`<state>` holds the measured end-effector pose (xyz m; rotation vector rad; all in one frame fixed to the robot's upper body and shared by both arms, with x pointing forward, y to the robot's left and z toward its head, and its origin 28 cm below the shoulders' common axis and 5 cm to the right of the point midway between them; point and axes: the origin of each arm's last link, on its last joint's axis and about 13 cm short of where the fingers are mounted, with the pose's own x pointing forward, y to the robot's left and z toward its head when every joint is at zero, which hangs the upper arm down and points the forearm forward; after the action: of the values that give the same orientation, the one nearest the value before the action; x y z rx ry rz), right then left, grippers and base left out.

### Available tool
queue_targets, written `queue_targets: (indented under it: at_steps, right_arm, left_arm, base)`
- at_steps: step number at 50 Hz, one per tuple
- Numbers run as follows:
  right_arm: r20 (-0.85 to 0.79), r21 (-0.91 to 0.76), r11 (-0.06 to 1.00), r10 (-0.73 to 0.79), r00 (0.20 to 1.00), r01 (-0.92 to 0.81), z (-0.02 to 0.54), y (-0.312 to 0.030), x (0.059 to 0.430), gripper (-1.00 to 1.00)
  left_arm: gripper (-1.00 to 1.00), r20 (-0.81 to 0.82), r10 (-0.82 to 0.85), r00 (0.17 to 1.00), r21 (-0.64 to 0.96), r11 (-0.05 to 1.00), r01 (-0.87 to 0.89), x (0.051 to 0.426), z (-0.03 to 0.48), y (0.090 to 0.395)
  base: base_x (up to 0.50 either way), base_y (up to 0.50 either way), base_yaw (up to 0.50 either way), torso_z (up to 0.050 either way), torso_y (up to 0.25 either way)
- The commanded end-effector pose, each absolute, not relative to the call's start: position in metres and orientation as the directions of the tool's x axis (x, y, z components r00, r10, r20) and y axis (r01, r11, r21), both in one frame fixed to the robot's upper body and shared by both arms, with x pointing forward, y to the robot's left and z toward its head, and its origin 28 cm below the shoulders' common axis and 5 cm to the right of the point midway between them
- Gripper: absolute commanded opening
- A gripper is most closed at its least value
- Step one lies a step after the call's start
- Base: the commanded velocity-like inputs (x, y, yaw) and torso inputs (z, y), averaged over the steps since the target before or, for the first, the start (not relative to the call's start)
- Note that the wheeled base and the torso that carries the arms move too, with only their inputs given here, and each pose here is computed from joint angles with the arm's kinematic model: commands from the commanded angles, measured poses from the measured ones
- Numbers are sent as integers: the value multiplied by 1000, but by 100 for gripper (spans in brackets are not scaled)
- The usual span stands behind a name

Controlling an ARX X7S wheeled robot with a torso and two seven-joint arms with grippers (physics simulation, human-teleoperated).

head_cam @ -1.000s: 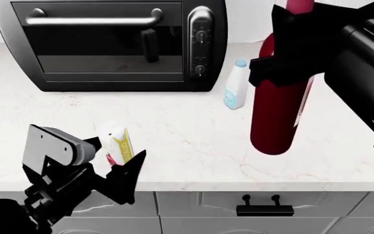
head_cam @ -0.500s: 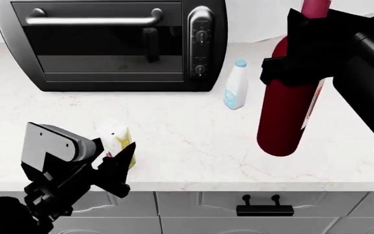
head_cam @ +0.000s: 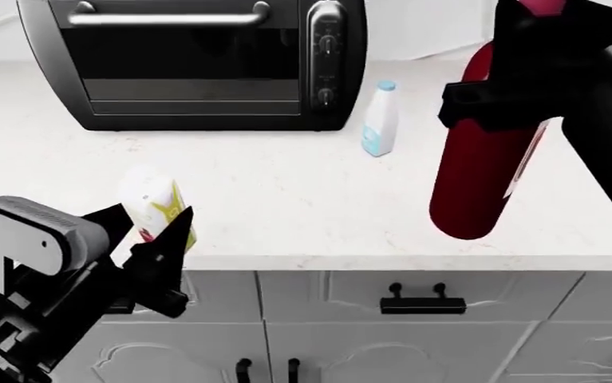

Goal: Move the drinks to the dining counter.

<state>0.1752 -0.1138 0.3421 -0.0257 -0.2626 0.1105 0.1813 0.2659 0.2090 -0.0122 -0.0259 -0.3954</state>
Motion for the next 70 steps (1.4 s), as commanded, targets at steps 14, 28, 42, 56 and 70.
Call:
queue_targets:
  at_steps: [14,28,42,56,70]
  right_arm:
    - [276,-89,991,121,953,-100,340,-113,173,-100]
    - [311,-157,987,76,947,-27,339,-114,176,-100]
    - [311,-202,979,71,948,-8,334,-114,177,-100]
    - [293,-225,974,79,953,-12,331,-114,177,-100]
    - [287,-228,974,76,955,-8,331,-114,178,-100]
  left_arm:
    - [-100,52,-377,925,1,926,378,176,211,266]
    - [-100,51,-377,925,1,926,377,178,211,267]
    - [-100,52,-366,929,0,930,367,175,210,269]
    - [-100,52,-370,928,0,929,371,175,209,268]
    - [-100,52,-375,926,1,927,375,176,210,267]
  base:
    - [-488,7,0,1,0]
    - [-421,17,328,0,0]
    - [-96,-6,249,0,0]
    - [0,0,500,1,0]
    - [0,0,500,1,1]
